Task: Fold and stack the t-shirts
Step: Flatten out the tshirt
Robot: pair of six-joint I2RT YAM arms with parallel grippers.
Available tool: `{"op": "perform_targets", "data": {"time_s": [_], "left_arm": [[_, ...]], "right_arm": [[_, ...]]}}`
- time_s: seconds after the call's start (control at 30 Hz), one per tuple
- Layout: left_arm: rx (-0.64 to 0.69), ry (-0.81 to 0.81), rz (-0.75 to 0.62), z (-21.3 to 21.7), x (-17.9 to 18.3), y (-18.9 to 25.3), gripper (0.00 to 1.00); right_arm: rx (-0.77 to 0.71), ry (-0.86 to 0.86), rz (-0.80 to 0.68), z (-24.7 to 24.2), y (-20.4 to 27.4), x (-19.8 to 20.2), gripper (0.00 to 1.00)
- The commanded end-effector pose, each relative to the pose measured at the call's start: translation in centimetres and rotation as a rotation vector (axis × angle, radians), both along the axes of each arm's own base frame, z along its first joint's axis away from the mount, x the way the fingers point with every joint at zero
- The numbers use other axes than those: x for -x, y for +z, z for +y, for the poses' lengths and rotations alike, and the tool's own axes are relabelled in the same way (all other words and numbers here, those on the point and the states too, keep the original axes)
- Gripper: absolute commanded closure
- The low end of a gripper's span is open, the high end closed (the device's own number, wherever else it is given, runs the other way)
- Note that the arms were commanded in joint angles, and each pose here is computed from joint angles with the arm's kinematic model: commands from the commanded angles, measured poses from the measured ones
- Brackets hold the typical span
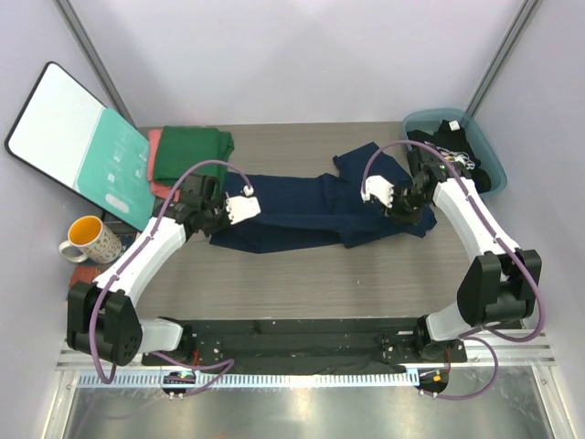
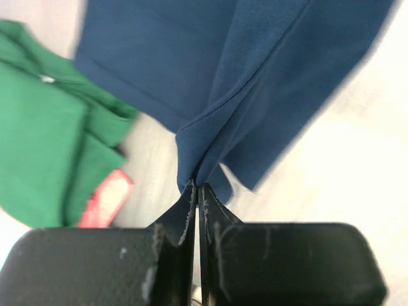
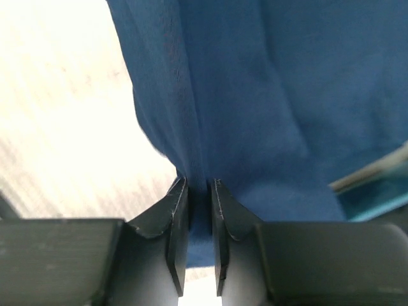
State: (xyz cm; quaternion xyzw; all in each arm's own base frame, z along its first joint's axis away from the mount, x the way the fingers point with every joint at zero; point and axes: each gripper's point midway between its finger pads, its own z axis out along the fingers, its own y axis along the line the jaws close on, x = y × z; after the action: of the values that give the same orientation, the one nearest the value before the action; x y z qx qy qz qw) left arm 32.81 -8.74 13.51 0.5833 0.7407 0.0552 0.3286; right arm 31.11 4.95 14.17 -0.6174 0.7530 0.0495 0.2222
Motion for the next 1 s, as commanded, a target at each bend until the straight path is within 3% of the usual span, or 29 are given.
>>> {"op": "perform_targets", "data": {"time_s": [0.0, 0.1, 0.13, 0.17, 0.2, 0.23, 0.33, 0.37, 0.4, 0.43, 0.47, 0.53, 0.6, 0.67, 0.7, 0.9, 0.93, 0.97], "left_arm": [[0.001, -0.02, 0.193, 0.7, 3.7, -1.9, 1.0], [-0.015, -0.081, 0.272, 1.0, 4.7, -2.2, 0.98], [-0.035, -0.088, 0.356, 1.4, 5.8, -3.2, 0.89], [-0.033, -0.093, 0.388, 1.4, 6.0, -3.4, 0.58], [-0.003, -0.09, 0.397, 1.5, 5.5, -2.6, 0.45], [0.012, -0.083, 0.479, 1.5, 6.3, -3.2, 0.41], [0.097, -0.015, 0.503, 1.4, 4.6, -2.2, 0.23], [0.126, 0.015, 0.468, 1.2, 3.3, -1.8, 0.13], [0.147, 0.054, 0.431, 1.4, 2.1, -1.2, 0.13], [0.193, 0.118, 0.422, 1.1, 1.6, -0.9, 0.05], [0.231, 0.15, 0.313, 1.0, -0.9, 0.2, 0.0], [0.297, 0.316, 0.223, 1.5, -2.8, 0.9, 0.0], [0.393, 0.414, 0.028, 1.8, -5.9, 3.5, 0.0], [0.485, 0.576, -0.057, 2.8, -7.1, 4.5, 0.0], [0.543, 0.615, -0.14, 3.1, -8.3, 5.4, 0.0], [0.78, 0.894, -0.187, 5.9, -9.6, 1.3, 0.0], [0.835, 0.878, -0.278, 6.4, -10.5, 2.4, 0.0], [0.828, 0.922, -0.275, 7.3, -9.3, -0.1, 0.0]], "right_arm": [[0.059, 0.03, 0.1, -1.0, 0.0, 1.6, 0.75], [0.094, 0.035, 0.153, -1.6, -0.6, 1.6, 0.5], [0.104, 0.028, 0.155, -1.8, -0.6, 1.4, 0.41], [0.116, 0.023, 0.155, -1.9, -0.7, 1.1, 0.39], [0.117, 0.015, 0.125, -1.9, -0.3, 0.3, 0.36], [0.114, 0.007, 0.113, -1.9, 0.0, 0.0, 0.32], [0.091, 0.007, 0.043, -1.5, 1.2, -1.3, 0.24], [0.081, -0.01, 0.025, -1.4, 1.5, -1.6, 0.23], [0.066, -0.016, -0.016, -1.1, 1.9, -2.4, 0.22], [0.058, -0.02, -0.032, -1.0, 2.1, -2.7, 0.2], [0.038, -0.052, -0.049, -0.8, 2.4, -3.1, 0.19], [-0.007, -0.072, -0.122, -0.1, 3.5, -4.3, 0.15], [-0.06, -0.118, -0.17, 0.4, 4.4, -5.2, 0.12], [-0.123, -0.135, -0.215, 1.2, 5.6, -5.4, 0.0], [-0.157, -0.16, -0.244, 1.6, 5.8, -5.9, 0.0], [-0.252, -0.169, -0.373, 3.0, 8.3, -6.6, 0.0], [-0.258, -0.175, -0.379, 3.0, 8.5, -6.6, 0.0], [-0.26, -0.184, -0.386, 3.0, 8.8, -6.7, 0.0]]}}
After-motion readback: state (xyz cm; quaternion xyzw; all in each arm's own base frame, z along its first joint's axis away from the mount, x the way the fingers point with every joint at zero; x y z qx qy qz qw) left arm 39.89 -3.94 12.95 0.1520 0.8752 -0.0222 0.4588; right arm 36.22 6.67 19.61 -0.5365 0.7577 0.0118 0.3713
